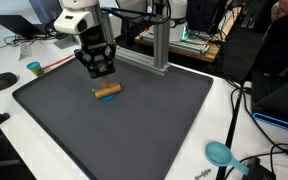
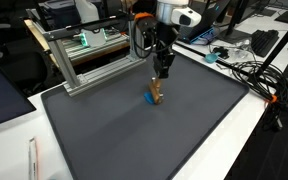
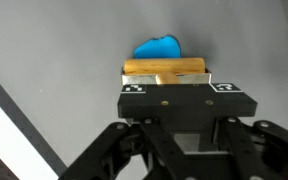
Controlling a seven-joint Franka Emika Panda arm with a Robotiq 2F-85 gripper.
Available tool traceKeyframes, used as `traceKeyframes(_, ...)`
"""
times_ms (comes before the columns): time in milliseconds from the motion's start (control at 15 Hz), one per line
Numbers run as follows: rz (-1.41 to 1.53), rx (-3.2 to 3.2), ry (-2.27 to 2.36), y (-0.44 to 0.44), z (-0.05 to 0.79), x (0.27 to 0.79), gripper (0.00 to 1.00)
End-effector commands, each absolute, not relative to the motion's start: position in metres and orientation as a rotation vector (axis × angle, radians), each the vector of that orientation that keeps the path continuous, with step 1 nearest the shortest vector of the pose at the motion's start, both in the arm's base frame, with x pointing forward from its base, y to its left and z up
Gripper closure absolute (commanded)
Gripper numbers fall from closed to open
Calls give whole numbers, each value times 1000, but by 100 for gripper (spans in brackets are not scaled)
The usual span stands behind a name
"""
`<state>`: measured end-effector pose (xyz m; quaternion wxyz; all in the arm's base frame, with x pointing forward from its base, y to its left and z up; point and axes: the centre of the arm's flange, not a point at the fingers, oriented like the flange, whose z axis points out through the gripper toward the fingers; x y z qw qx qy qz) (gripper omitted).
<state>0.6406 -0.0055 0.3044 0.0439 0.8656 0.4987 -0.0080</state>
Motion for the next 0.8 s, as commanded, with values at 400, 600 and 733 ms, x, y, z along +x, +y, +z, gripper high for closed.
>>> traceKeyframes(400, 5, 2684, 1553, 0, 277, 646, 77)
traceKeyframes(600, 10, 2689, 1552, 1, 276, 646, 77)
traceKeyframes(733, 12, 2693, 1551, 2, 275, 646, 77)
